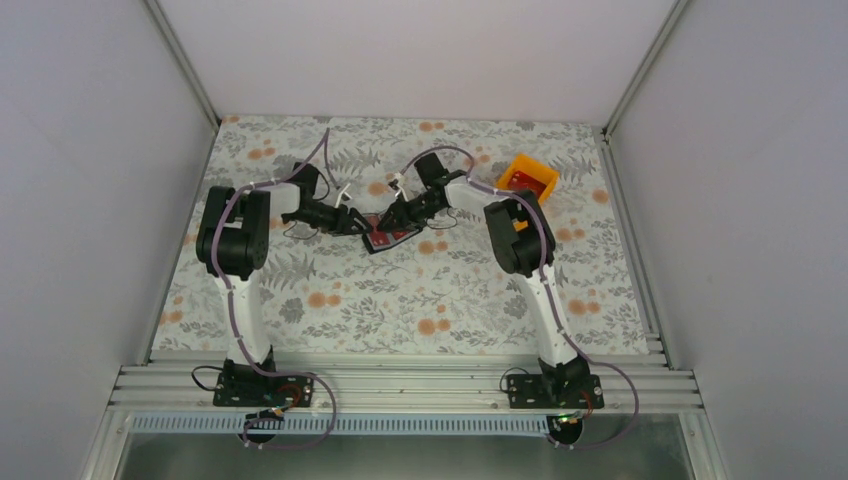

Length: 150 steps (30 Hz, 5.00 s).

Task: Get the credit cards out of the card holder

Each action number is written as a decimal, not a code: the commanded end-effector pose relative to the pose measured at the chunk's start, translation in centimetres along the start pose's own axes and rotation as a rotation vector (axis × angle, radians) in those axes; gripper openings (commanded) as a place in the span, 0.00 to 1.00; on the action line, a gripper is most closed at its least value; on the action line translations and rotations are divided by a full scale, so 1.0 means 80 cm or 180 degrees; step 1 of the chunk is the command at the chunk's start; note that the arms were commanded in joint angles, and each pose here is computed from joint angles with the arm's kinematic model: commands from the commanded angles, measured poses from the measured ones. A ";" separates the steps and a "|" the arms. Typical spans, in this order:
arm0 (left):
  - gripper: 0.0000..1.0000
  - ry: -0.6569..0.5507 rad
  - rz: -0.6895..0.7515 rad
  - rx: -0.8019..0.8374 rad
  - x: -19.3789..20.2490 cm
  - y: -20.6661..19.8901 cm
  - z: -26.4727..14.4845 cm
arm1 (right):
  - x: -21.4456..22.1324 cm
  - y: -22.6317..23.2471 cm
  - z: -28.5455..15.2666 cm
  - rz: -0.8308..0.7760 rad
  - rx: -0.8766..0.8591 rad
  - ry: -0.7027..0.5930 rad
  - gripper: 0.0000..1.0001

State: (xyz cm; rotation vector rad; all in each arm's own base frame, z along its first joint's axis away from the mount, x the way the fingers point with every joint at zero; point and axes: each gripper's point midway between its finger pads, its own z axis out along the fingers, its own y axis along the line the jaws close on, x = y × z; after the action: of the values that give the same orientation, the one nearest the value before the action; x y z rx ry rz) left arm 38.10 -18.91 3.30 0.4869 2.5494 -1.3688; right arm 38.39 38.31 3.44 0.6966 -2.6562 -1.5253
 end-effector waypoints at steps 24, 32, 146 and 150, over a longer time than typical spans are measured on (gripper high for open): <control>0.02 -0.0088 0.0552 0.0030 -0.005 -0.017 -0.009 | 0.009 0.076 -0.045 -0.0833 -0.0423 -0.0163 0.34; 0.02 -0.0212 0.1035 -0.0119 -0.009 -0.042 -0.027 | 0.015 0.098 -0.058 -0.1077 -0.0661 -0.0216 0.05; 0.12 -0.0583 0.2591 0.0926 0.010 -0.237 -0.120 | 0.042 0.240 -0.189 -0.2741 -0.0385 -0.1151 0.04; 0.03 -0.0598 0.2604 0.0972 0.011 -0.241 -0.122 | 0.041 0.238 -0.192 -0.2755 -0.0282 -0.1165 0.04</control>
State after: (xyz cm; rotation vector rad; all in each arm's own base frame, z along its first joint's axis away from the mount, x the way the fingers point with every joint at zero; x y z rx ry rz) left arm 29.89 -20.45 22.25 1.2005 1.7251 -1.3628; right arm 31.38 33.11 24.67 1.7911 -2.5720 -2.0922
